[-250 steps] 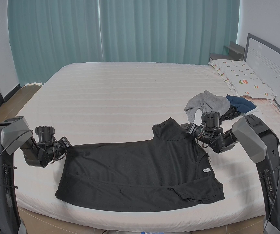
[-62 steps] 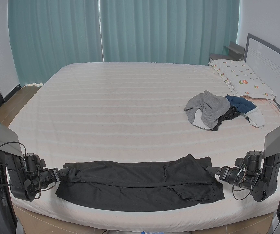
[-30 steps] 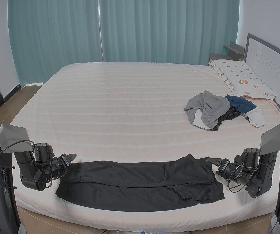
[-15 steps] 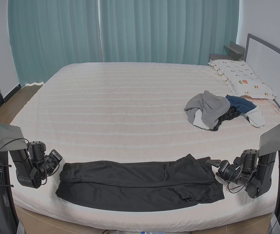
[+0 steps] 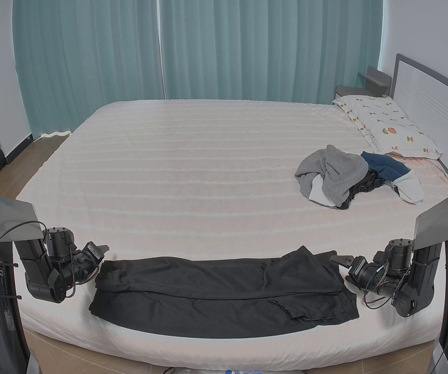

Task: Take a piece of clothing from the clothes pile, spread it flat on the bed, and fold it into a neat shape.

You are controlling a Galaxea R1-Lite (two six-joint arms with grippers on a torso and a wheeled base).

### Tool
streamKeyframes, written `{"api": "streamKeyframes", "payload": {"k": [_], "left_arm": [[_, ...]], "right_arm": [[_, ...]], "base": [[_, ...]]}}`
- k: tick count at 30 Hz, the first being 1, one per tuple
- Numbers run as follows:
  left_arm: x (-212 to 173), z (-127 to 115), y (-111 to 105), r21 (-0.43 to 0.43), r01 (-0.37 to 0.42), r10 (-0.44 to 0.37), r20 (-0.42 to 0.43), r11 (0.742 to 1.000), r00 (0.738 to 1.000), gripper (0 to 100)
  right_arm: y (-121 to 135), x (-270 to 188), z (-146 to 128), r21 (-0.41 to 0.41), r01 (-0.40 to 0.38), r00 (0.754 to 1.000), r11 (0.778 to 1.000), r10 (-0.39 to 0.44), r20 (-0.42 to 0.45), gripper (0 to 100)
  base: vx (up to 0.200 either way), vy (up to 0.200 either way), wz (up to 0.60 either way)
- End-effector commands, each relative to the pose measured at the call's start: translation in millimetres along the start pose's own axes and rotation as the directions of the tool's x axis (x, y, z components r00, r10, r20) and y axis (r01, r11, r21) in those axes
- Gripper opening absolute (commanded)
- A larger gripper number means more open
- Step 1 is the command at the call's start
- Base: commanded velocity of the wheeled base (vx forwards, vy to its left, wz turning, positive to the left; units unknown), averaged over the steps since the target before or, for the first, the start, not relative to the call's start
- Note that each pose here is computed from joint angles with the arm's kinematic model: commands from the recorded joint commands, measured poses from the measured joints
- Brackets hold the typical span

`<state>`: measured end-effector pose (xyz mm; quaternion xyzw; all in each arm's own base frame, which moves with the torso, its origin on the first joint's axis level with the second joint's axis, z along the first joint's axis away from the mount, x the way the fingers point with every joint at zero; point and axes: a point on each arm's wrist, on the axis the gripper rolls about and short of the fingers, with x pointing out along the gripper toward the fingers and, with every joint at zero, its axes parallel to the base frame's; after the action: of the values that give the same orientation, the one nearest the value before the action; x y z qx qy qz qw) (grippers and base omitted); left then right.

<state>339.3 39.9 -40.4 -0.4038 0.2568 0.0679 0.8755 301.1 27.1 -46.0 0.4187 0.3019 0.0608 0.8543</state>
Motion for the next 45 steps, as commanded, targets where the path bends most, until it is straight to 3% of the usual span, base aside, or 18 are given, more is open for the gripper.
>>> {"api": "streamKeyframes", "payload": {"k": [1, 15, 16, 21, 31, 36, 45], "left_arm": [[-6, 0, -4, 0.044, 0.112, -0.107, -0.099, 0.993, 0.989, 100], [-5, -6, -3, 0.156, 0.133, -0.111, -0.139, 0.979, 0.984, 100], [-5, -6, -3, 0.156, 0.134, -0.112, -0.138, 0.979, 0.984, 0], [-4, -4, -1, 0.156, 0.114, -0.096, -0.119, 0.981, 0.988, 0], [-4, 1, 10, 0.104, -0.007, 0.010, -0.021, 0.995, 1.000, 0], [-3, 5, 7, 0.021, -0.005, 0.005, 0.000, 1.000, 1.000, 0], [-4, 5, 7, 0.017, -0.006, 0.006, 0.001, 1.000, 1.000, 0]], "right_arm": [[1, 0, 1, -0.004, -0.010, 1.000, 1.000, 0.010, 0.008, 100], [1, 1, 1, -0.006, -0.012, 1.000, 1.000, 0.012, 0.008, 100], [1, 1, 0, -0.005, -0.012, 1.000, 1.000, 0.012, 0.006, 100], [1, 1, 0, -0.005, -0.011, 1.000, 1.000, 0.011, 0.007, 100], [4, 4, 6, -0.005, -0.030, 0.999, 1.000, 0.030, 0.029, 100], [5, 5, 8, 0.013, -0.033, 0.999, 0.999, 0.033, 0.039, 100], [8, 6, 10, 0.024, -0.051, 0.998, 0.998, 0.050, 0.048, 100]], "base": [[0.000, 0.000, 0.00], [0.000, 0.000, 0.00], [0.000, 0.000, 0.00], [0.000, 0.000, 0.00], [0.000, 0.000, 0.00], [0.000, 0.000, 0.00], [0.000, 0.000, 0.00]]}}
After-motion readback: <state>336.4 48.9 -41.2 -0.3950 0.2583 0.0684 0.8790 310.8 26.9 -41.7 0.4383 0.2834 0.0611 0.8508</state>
